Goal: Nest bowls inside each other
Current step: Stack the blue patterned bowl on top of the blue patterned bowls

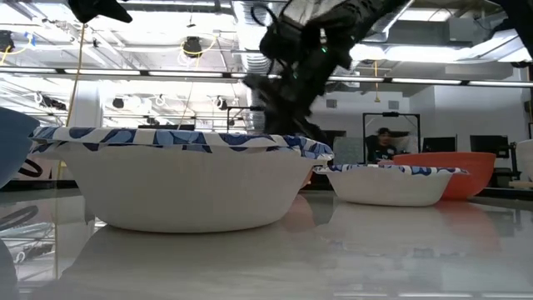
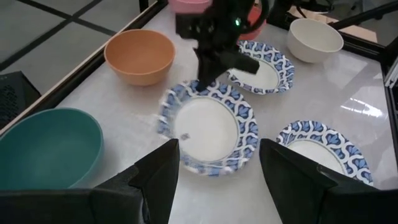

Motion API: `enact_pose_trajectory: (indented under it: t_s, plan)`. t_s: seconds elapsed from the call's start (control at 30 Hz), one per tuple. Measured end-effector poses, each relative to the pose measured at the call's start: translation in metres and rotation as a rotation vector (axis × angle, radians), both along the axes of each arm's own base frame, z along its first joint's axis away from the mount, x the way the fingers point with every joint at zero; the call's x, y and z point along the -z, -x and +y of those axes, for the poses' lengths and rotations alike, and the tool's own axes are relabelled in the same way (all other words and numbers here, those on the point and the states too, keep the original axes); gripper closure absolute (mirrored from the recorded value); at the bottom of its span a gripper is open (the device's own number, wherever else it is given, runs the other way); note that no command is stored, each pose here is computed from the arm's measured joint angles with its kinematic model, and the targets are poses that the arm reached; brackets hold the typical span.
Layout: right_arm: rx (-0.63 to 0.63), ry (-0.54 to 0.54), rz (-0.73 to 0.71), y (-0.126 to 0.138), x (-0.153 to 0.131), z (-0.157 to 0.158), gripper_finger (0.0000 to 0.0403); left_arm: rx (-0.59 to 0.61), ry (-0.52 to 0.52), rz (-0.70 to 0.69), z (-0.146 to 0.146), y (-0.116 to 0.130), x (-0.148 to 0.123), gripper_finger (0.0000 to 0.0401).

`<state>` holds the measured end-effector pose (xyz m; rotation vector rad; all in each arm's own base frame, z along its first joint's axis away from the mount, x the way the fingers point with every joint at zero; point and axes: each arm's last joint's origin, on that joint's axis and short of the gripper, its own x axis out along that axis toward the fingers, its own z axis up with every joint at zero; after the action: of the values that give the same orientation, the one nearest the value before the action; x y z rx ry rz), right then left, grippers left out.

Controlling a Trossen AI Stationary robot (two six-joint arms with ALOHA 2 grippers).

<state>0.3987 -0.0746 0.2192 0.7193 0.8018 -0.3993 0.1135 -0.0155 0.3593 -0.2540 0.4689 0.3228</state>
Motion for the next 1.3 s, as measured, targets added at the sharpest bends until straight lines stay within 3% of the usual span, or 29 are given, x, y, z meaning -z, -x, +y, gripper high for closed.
enact_pose_trajectory:
  t_s: [0.2,0.37,0.6,0.87,1.3]
  plan:
    - [-0.068,0.073,-0.028,-0.009,-0.046,-0.002,0.0392,-0.012,-0.023,0.002,0.001,0.000,0.000,0.0189]
    - [-0.099,0.095,-0.013,-0.009,-0.068,-0.002,0.0392,-0.043,-0.042,-0.003,0.002,0.000,0.000,0.0189]
    - [-0.201,-0.037,0.030,-0.005,-0.068,0.008,0.0393,-0.044,-0.043,-0.003,0.002,0.000,0.000,0.0189]
    - [-0.367,-0.108,-0.011,-0.008,-0.069,0.030,0.0393,-0.043,-0.063,0.001,0.002,0.000,0.000,0.0189]
    - [-0.687,-0.014,-0.052,-0.010,-0.070,0.084,0.0394,-0.045,-0.063,-0.001,0.002,0.000,-0.001,0.0189]
